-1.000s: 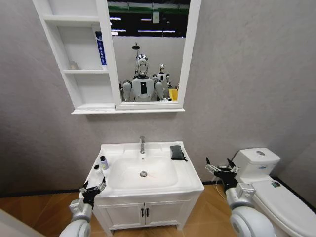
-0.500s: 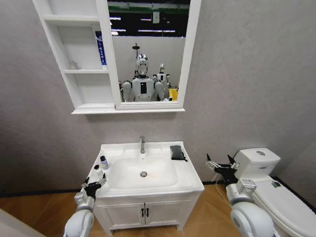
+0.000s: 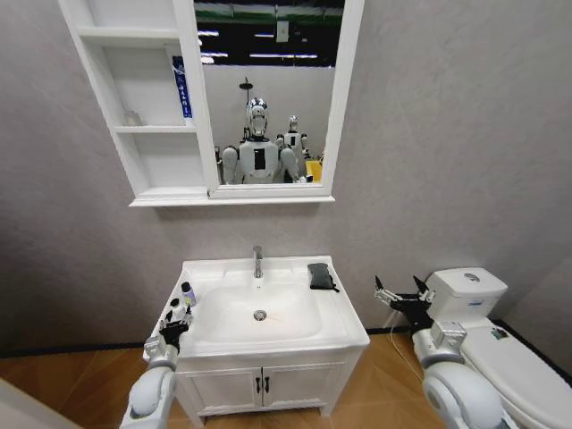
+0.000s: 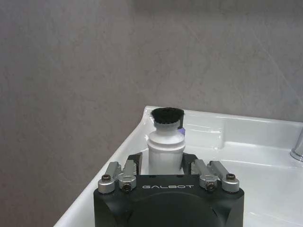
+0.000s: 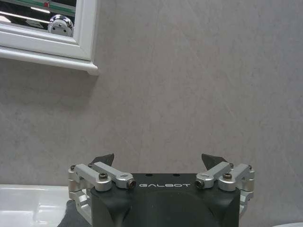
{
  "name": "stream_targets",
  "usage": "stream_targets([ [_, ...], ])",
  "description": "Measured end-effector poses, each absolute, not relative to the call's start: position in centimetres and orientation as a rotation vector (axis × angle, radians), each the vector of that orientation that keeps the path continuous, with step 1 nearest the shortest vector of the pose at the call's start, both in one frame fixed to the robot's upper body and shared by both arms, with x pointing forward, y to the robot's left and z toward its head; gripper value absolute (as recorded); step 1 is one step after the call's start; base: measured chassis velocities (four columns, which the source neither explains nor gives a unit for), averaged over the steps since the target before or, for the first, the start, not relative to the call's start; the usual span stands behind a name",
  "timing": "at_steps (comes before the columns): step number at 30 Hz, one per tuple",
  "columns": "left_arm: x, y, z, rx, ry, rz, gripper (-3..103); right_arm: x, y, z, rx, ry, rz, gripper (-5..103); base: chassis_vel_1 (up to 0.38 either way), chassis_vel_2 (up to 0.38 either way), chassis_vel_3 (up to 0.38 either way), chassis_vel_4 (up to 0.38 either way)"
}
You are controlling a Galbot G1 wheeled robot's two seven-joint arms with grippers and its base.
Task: Move facial cleanser and shampoo from washbasin to cabinet, then wipe washbasin with towel.
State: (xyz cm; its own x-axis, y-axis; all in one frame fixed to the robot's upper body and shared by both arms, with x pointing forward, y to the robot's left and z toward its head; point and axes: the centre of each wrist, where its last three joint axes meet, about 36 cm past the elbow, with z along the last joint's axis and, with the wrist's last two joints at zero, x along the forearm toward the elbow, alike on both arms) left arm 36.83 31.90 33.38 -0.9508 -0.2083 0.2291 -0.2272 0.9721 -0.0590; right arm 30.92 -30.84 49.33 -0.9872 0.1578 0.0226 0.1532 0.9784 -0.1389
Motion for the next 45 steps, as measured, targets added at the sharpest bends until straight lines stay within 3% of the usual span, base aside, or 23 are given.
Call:
stream_targets([
  [1,36.8,31.9,33.4,0.324,-2.898,0.124,49,30.9,-30.8,49.3,-0.243,-3.091,0.213,100,0.0,0.0,0.0,0.0],
  [3,36.8,31.9,34.0,0.319,-2.913,0.121,34,30.8,-30.7,49.2,-0.249,-3.091,0.201,100,0.0,0.0,0.0,0.0],
  [10,35.2,31.5,39.6,0.347,-2.986,0.042,32,30.6,-30.5,49.2,-0.251,-3.092,0.194,100,0.0,0.0,0.0,0.0],
  [12,34.3,32.1,46.2,0.371,-3.02,0.024,32,30.6,-30.4,49.1,-0.25,-3.095,0.195,100,0.0,0.0,0.0,0.0],
  [13,34.3,32.1,46.2,0.371,-3.02,0.024,32,30.6,-30.4,49.1,-0.25,-3.095,0.195,100,0.0,0.0,0.0,0.0],
  [15,34.1,33.1,54.5,0.3,-3.035,0.04,32,30.4,-30.2,48.7,-0.26,-3.096,0.18,100,0.0,0.0,0.0,0.0],
  [16,34.1,33.1,54.5,0.3,-3.035,0.04,32,30.4,-30.2,48.7,-0.26,-3.096,0.18,100,0.0,0.0,0.0,0.0],
  [18,35.3,34.5,61.6,0.223,-3.067,-0.078,32,29.9,-29.7,48.1,-0.261,-3.089,0.163,100,0.0,0.0,0.0,0.0],
  [25,39.7,37.9,72.1,0.226,-3.111,-0.155,32,30.1,-29.0,48.1,-0.232,-3.099,0.153,100,0.0,0.0,0.0,0.0],
  [28,41.2,41.3,77.3,0.272,-3.14,-0.218,32,31.6,-29.3,48.9,-0.15,-3.105,0.178,100,0.0,0.0,0.0,0.0],
  [35,43.9,44.6,79.3,0.243,-3.112,-0.2,32,31.5,-30.5,48.8,-0.159,-3.091,0.216,100,0.0,0.0,0.0,0.0],
  [40,44.0,42.7,81.2,0.195,-3.199,-0.134,32,31.6,-30.4,49.2,-0.167,-3.095,0.215,100,0.0,0.0,0.0,0.0],
  [45,44.7,41.9,78.9,0.171,-3.186,-0.098,32,31.9,-30.4,49.8,-0.155,-3.101,0.228,100,0.0,0.0,0.0,0.0],
])
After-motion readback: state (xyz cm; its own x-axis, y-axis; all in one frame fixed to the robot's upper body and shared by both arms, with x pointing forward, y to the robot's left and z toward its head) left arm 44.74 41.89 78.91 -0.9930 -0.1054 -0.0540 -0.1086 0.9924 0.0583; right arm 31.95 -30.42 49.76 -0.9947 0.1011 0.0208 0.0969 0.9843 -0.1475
